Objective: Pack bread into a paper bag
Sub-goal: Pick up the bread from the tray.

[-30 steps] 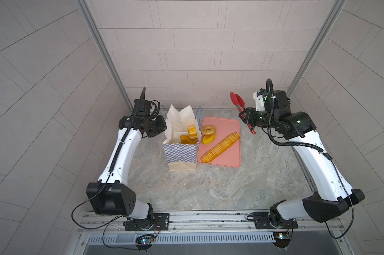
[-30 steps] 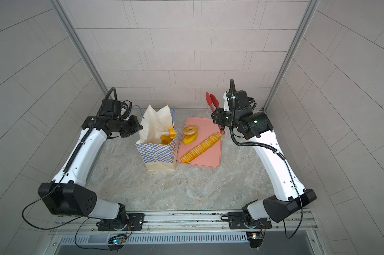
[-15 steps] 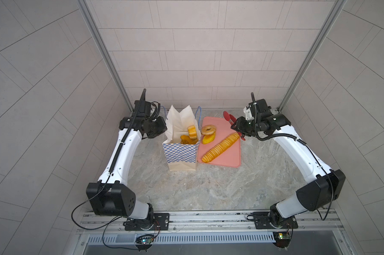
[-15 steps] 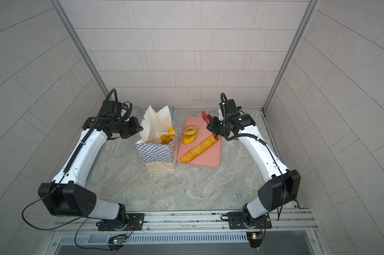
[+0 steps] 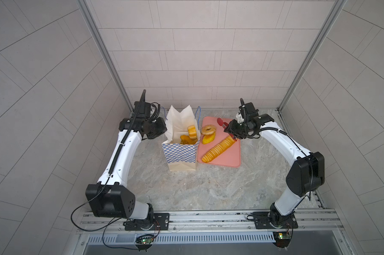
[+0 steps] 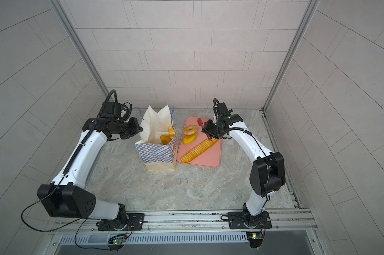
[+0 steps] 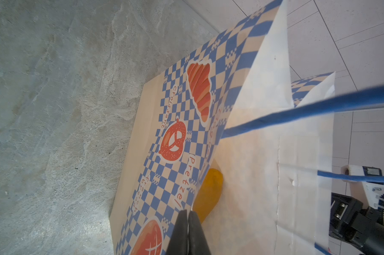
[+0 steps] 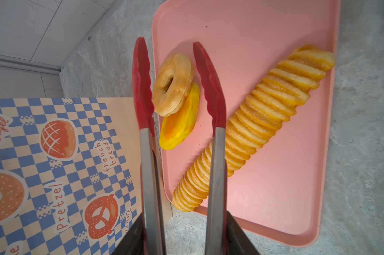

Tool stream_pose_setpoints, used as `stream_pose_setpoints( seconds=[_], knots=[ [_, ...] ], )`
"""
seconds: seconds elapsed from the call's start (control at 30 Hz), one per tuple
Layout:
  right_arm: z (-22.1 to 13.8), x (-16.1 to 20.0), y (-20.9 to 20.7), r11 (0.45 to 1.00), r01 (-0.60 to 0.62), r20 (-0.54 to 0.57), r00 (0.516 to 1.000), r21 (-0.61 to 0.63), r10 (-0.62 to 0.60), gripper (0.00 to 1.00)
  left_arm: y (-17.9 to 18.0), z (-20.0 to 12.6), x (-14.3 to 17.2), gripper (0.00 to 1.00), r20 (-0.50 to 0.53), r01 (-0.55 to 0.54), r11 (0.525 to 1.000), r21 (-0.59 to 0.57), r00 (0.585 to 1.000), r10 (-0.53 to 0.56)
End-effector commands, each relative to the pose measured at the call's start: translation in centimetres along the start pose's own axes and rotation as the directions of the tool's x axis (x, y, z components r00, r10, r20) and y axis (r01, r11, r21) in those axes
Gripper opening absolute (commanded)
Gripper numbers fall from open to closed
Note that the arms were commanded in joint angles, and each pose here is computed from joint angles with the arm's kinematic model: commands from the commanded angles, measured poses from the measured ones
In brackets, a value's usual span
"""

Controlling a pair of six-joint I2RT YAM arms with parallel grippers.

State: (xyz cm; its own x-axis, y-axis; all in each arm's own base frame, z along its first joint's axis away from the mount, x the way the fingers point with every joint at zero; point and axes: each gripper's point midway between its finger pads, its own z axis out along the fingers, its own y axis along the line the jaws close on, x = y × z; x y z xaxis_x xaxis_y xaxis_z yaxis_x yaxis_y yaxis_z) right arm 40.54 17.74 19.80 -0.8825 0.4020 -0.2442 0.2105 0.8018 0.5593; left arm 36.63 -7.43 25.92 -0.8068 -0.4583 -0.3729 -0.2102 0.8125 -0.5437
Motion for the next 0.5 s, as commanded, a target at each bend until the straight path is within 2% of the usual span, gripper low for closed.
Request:
stream_pose_setpoints(
  seconds=[0.0,0.47],
  knots=[
    [0.7,-0.2,0.7,0.999,-0.011,-0.013,1.000,-0.033,0.011,0.52,0.7,-0.1,0.8,0.00,-0.017,0.014,1.000,-0.021,1.000,-0.015],
    [5.2,0.5,0.2,1.000,-0.027,-0.107,0.994,-0.012,0.025,0.53,0.8,0.0,0.8,0.00,-0.023,0.011,1.000,-0.023,1.000,-0.011]
  ],
)
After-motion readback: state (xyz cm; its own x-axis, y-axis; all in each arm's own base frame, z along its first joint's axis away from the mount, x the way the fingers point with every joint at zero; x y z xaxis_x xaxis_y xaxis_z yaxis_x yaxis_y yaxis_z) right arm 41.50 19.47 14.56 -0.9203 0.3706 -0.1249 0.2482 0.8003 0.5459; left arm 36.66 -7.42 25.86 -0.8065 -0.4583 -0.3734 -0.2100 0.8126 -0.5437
